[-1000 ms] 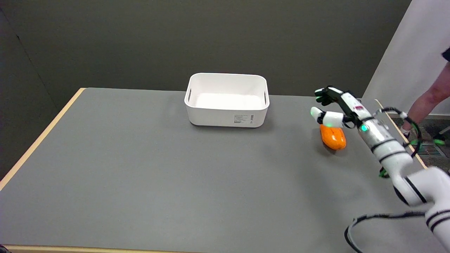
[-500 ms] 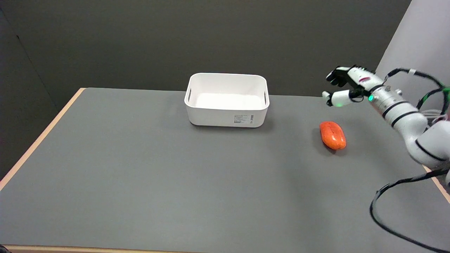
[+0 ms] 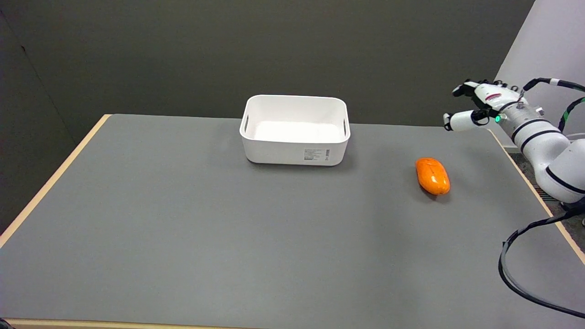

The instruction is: Pick up mango.

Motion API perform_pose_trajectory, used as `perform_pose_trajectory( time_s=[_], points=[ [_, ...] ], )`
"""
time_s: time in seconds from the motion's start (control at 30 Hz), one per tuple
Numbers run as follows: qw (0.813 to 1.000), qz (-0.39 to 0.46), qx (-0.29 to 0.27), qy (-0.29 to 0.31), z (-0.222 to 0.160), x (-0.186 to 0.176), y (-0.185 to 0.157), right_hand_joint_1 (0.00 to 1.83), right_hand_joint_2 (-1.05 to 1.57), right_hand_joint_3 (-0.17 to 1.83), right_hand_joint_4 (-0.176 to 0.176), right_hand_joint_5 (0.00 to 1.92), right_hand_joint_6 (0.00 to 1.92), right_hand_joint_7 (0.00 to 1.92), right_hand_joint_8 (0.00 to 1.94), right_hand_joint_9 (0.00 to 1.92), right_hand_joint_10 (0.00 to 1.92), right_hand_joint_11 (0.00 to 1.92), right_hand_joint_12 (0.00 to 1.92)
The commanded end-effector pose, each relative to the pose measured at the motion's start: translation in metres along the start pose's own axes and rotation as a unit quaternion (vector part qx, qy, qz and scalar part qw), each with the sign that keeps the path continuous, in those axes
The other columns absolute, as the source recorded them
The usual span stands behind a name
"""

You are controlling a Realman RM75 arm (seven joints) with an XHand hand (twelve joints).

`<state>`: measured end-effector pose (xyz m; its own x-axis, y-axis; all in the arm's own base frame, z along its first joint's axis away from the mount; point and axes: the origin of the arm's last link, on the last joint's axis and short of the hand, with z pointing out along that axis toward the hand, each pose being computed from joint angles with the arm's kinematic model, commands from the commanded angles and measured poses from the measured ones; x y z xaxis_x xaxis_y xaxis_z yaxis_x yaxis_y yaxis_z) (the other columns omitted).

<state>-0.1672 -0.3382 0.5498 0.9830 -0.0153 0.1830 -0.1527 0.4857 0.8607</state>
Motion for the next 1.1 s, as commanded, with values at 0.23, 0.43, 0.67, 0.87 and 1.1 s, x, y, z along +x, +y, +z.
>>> perform_pose_trajectory(
  time_s=[0.23, 0.43, 0.67, 0.87, 1.1],
  points=[
    [0.964, -0.124, -0.229, -0.051, -0.086, -0.026, -0.001, 0.28, 0.65, 0.93, 0.074, 0.26, 0.55, 0.4, 0.45, 0.37, 0.81, 0.13, 1.14],
    [0.949, -0.09, -0.293, -0.069, -0.111, -0.039, -0.014, 0.26, 0.63, 0.94, 0.037, 0.25, 0.56, 0.44, 0.48, 0.42, 0.89, 0.21, 1.29],
    [0.939, -0.084, -0.316, -0.107, -0.116, -0.052, -0.052, 0.22, 0.62, 0.93, -0.002, 0.24, 0.58, 0.46, 0.5, 0.45, 0.95, 0.28, 1.39],
    [0.957, -0.072, -0.266, -0.091, -0.111, -0.049, -0.105, 0.21, 0.61, 0.92, -0.022, 0.21, 0.59, 0.44, 0.5, 0.44, 0.94, 0.29, 1.39],
    [0.977, -0.06, -0.195, -0.066, -0.112, -0.039, -0.169, 0.19, 0.6, 0.9, -0.058, 0.22, 0.61, 0.45, 0.5, 0.43, 0.96, 0.32, 1.46]
  ],
)
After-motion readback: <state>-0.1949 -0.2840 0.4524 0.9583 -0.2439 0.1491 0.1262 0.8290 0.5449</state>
